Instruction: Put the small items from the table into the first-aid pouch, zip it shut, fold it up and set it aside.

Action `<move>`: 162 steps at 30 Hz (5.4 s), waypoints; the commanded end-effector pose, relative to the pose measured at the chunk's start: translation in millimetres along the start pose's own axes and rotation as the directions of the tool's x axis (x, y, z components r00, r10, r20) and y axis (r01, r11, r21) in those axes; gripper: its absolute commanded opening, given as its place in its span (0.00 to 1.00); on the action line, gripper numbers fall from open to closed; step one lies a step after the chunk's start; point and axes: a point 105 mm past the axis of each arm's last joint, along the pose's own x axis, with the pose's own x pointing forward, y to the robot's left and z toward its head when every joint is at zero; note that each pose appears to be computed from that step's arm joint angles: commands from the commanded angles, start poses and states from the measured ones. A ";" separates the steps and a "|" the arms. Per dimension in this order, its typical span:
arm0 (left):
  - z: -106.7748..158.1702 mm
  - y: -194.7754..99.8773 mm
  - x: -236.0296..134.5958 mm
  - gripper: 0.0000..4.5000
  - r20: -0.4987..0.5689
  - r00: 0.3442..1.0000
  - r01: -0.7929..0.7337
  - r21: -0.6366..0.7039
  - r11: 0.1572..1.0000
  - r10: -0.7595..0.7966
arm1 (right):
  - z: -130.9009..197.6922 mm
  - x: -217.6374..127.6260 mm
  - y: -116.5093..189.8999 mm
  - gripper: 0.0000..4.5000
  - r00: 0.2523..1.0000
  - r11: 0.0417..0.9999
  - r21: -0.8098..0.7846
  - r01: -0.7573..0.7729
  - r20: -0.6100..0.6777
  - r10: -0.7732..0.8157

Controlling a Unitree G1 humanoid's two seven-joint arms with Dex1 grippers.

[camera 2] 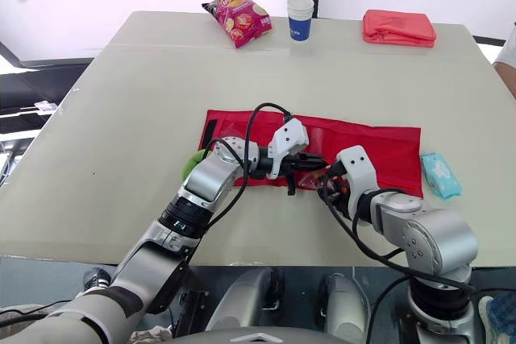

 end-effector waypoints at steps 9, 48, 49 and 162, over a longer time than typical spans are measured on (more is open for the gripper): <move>12.0 -6.3 -4.0 0.00 0.029 0.999 0.039 -0.045 0.998 -0.037 | 7.8 -5.1 -22.3 0.27 0.977 0.959 0.223 0.175 0.084 -0.197; 16.3 25.6 -15.5 0.00 -0.033 0.989 0.131 -0.276 0.952 -0.145 | 15.6 -27.8 -1.1 0.98 0.994 0.843 -0.530 0.092 0.094 -0.049; 15.7 25.8 -15.5 0.00 -0.038 0.989 0.130 -0.273 0.953 -0.146 | 18.1 -26.8 -1.9 0.98 0.992 0.831 -0.547 0.104 0.114 -0.049; 9.0 18.7 -47.0 0.00 -0.101 0.994 0.045 -0.023 0.999 -0.047 | 12.8 -9.7 19.4 0.70 0.993 0.998 -0.045 -0.047 0.108 0.051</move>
